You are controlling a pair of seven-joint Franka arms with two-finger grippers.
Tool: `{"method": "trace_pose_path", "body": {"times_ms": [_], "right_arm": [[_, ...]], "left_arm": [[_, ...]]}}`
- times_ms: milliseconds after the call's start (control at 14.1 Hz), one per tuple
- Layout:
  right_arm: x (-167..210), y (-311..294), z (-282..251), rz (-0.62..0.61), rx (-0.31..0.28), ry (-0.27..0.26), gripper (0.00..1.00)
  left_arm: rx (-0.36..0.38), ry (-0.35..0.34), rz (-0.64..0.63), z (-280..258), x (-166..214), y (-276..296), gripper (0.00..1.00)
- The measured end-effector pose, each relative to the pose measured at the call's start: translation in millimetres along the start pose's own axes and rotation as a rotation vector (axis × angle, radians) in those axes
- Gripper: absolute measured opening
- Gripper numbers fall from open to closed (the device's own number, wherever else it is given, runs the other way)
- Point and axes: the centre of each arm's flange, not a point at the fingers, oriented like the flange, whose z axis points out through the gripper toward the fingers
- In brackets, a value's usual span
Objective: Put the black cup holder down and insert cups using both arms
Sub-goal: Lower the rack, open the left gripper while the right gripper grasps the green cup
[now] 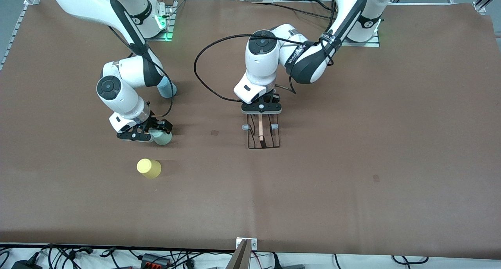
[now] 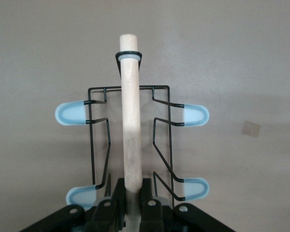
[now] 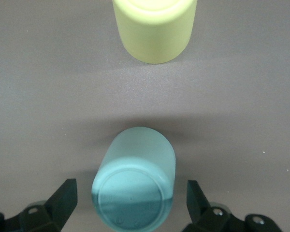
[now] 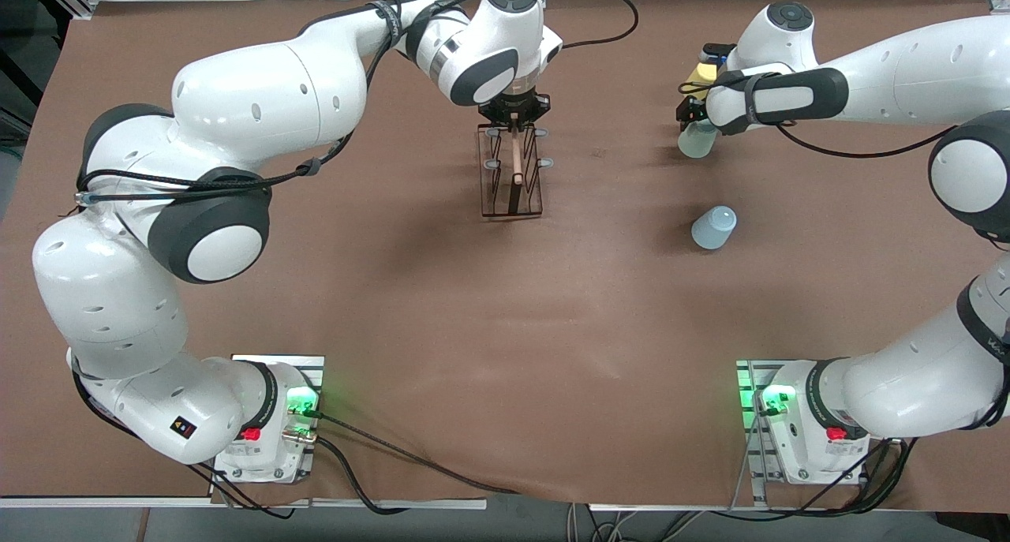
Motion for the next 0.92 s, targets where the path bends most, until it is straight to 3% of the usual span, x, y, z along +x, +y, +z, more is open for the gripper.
{"method": "trace_pose_path", "body": {"times_ms": [142,284,497,781,923], "right_arm": [[0,0,0,0.000,0.000,0.000,1.00],[0,0,0,0.000,0.000,0.000,0.94],[1,0,-2,-0.001,0.001,0.006,0.66],[4,-1,-5,-0.005,0.003,0.014,0.66],[7,-2,-11,-0.009,0.005,0.023,0.66]], "left_arm": [[0.017,0.019,0.018,1,1,0,0.16],[0.021,0.029,0.027,0,0,1,0.30],[0.022,0.031,0.025,-3,2,0,0.59],[0.092,0.007,0.007,-47,20,-20,0.99],[0.142,-0.017,0.003,-81,37,-48,1.00]]}}
